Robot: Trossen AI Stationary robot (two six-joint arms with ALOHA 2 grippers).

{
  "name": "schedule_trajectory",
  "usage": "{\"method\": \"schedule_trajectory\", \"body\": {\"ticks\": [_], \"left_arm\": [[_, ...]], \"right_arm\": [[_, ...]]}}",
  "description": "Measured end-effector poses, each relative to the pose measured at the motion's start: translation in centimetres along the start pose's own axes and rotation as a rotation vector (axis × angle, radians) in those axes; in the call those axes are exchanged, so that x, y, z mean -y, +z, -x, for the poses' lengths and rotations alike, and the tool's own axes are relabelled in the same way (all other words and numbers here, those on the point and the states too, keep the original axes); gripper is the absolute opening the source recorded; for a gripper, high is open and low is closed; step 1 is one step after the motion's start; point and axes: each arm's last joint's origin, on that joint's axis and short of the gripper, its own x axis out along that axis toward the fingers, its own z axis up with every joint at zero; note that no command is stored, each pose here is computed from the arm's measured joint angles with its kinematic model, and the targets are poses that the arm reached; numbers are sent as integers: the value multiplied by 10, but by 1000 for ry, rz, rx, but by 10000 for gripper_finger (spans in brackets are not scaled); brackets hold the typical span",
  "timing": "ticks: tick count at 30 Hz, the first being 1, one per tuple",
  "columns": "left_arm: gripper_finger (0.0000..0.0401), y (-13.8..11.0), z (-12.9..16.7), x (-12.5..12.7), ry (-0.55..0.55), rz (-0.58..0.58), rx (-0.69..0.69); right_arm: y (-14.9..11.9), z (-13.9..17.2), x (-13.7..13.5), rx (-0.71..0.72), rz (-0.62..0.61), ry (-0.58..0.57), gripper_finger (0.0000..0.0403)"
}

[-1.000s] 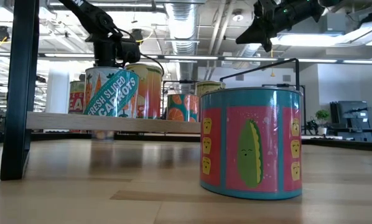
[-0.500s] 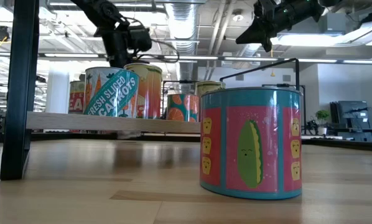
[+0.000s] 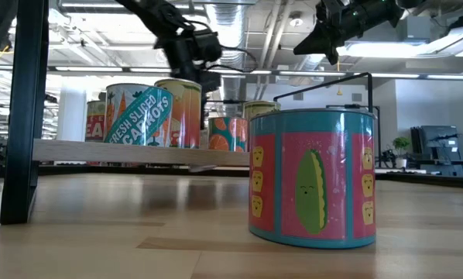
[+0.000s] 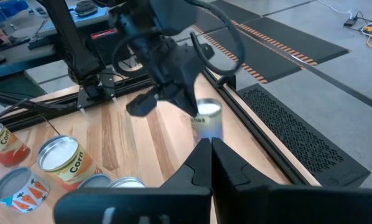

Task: Pick and place cans onto a shelf
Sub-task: Put the canned peaches on the shelf aligned with the other canned peaches

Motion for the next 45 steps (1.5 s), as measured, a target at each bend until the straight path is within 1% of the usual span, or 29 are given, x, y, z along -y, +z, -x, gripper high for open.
{"method": "schedule_trajectory", "body": {"ticks": [5, 10, 16, 21, 28, 34, 37, 40, 45], "left_arm": [[0, 29, -10, 11, -25, -32, 17], [0, 46, -23, 23, -64, -49, 16], [0, 51, -40, 38, -83, -60, -9], [3, 51, -42, 43, -86, -52, -2], [39, 51, -42, 43, -94, -50, -3], [78, 63, -28, 42, -104, -41, 48], [85, 68, -14, 40, -97, -15, 100], [72, 67, 2, 37, -96, 23, 174], [15, 55, 20, 34, -90, 60, 334]], "right_arm": [[0, 0, 0, 0, 0, 0, 12], [0, 0, -1, 0, 1, 2, 12], [0, 0, -1, -1, 1, 2, 12], [0, 0, 0, 0, 1, 2, 12], [0, 0, 0, -1, 9, 1, 12], [-1, 0, 0, -6, 46, 1, 12], [-2, 0, 1, -16, 55, -3, 12], [-3, 2, 4, -33, 46, -15, 12], [-5, 6, 8, -54, 52, -38, 12]]}}
